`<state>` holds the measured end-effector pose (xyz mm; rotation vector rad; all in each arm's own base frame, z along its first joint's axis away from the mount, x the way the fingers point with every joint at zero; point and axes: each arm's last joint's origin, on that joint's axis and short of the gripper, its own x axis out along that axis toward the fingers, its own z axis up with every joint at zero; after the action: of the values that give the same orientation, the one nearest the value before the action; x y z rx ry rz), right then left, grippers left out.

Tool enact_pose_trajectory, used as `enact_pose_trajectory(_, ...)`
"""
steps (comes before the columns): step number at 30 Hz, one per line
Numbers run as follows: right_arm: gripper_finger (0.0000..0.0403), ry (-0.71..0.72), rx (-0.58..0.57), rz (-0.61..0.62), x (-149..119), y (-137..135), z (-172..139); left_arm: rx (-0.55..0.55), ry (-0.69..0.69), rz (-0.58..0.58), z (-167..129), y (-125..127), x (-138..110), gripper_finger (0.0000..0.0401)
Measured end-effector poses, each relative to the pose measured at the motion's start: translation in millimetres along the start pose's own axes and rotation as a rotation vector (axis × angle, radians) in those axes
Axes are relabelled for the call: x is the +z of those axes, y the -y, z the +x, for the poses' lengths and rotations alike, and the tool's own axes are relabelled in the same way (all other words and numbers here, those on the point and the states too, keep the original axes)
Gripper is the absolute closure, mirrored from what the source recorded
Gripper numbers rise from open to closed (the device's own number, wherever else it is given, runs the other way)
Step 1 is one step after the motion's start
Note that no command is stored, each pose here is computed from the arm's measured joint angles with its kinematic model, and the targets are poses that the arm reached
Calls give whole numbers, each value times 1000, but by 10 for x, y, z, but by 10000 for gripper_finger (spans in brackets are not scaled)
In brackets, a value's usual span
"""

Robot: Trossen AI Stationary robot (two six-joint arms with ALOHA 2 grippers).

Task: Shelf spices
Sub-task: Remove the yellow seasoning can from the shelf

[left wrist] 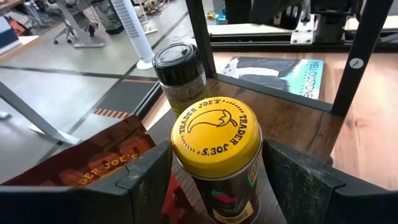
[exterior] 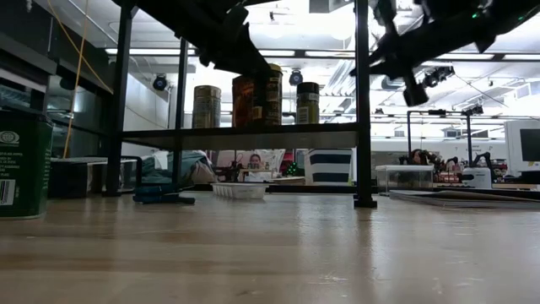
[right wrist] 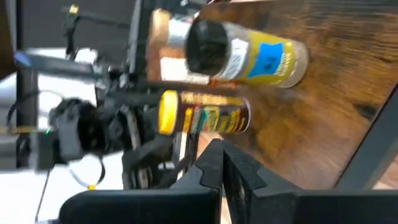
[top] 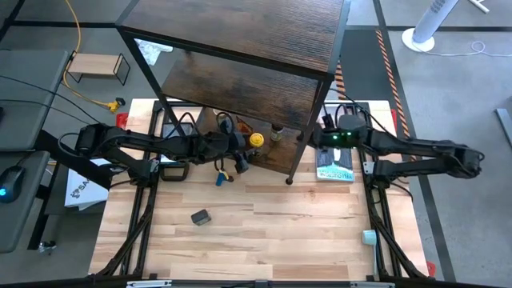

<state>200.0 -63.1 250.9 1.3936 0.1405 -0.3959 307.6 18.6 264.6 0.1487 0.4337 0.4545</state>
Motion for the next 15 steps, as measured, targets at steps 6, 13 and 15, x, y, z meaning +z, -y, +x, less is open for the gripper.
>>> enact_pose_trajectory(6, 403, -20, 41, 26, -6, 36, 291, 2, -1, 7, 0, -1, -1, 154)
enact_pose_trajectory(13, 403, -8, 116, 34, 15, 97, 591, -11, 0, 7, 0, 3, -1, 154)
enact_pose_trajectory(15, 403, -4, 139, 31, 17, 110, 654, -35, 2, 7, 0, 10, 1, 154)
